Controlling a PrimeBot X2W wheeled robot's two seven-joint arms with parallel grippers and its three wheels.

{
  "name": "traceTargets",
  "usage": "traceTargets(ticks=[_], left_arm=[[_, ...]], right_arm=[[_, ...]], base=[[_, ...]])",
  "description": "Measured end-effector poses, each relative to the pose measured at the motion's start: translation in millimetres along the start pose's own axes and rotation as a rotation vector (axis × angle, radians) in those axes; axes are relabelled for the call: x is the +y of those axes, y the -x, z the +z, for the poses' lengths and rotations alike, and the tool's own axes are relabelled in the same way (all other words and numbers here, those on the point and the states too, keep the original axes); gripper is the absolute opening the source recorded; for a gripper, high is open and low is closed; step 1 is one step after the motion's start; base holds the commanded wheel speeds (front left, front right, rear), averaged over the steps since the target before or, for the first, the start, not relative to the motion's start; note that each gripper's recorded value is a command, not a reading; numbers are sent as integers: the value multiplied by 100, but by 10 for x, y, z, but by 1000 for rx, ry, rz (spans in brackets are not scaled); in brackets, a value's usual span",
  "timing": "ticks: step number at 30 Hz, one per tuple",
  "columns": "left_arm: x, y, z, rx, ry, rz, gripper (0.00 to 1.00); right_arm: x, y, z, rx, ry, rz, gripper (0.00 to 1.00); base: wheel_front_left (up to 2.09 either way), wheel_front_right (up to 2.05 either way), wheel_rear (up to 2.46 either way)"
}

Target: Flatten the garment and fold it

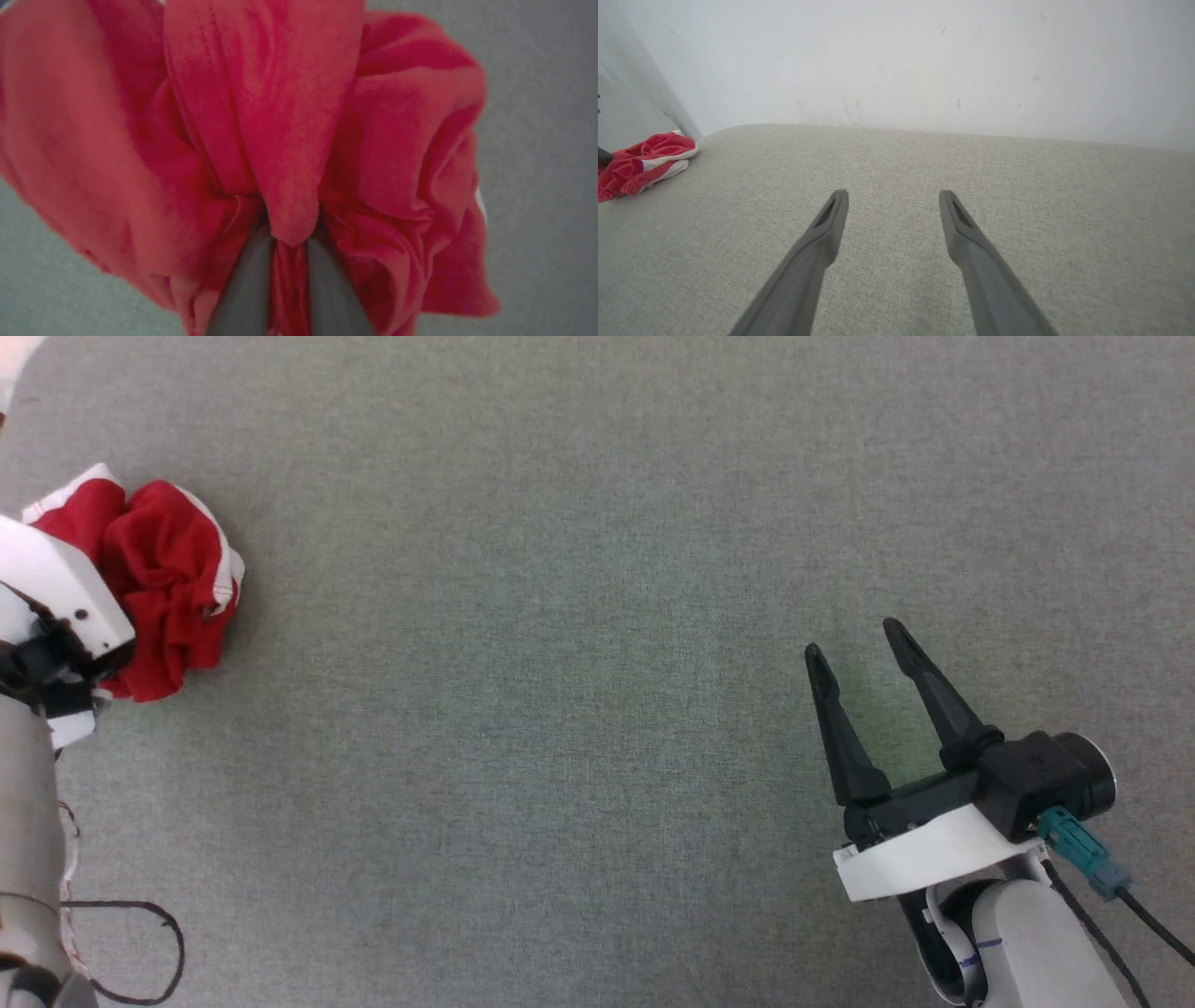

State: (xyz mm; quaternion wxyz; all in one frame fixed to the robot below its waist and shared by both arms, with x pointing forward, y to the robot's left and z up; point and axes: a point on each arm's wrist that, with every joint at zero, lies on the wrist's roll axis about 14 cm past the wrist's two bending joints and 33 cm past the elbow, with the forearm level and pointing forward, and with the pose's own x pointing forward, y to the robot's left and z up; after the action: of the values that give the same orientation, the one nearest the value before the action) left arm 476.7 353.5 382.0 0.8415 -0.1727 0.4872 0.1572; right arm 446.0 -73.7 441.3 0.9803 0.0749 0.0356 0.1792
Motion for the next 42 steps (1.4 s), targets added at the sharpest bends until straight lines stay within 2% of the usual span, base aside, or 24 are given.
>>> traceTargets(ticks=[4, 9, 13, 20, 26, 30, 34, 38, 42], left_arm=[[-25, 156, 196, -150, -72, 2, 0], [-59, 621, 758, -475, -180, 18, 0], [-210, 1084, 1110, -731, -232, -5, 0], [-740, 1924, 1454, -1093, -284, -136, 0], [-1397, 2340, 1352, -1226, -357, -303, 0], [-2073, 2395, 1013, -1215, -427, -480, 0], [-2649, 2172, 355, -1093, -467, -657, 0], [-2884, 1811, -413, -904, -470, -768, 0], [-2844, 1410, -1263, -687, -483, -790, 0]], right_arm=[[30, 27, 86, -17, 3, 3, 100], [71, 88, 244, -53, 9, 6, 100], [91, 178, 364, -79, 10, 1, 100], [51, 374, 579, -133, 13, -32, 100], [-64, 571, 721, -170, 21, -83, 100], [-194, 721, 782, -188, 25, -133, 100], [-314, 869, 816, -198, 30, -181, 100], [-441, 1049, 798, -195, 27, -236, 100], [-542, 1217, 767, -187, 27, -285, 100]], base=[[0, 0, 0], [0, 0, 0], [0, 0, 0], [0, 0, 0], [0, 0, 0], [0, 0, 0], [0, 0, 0], [0, 0, 0], [0, 0, 0]])
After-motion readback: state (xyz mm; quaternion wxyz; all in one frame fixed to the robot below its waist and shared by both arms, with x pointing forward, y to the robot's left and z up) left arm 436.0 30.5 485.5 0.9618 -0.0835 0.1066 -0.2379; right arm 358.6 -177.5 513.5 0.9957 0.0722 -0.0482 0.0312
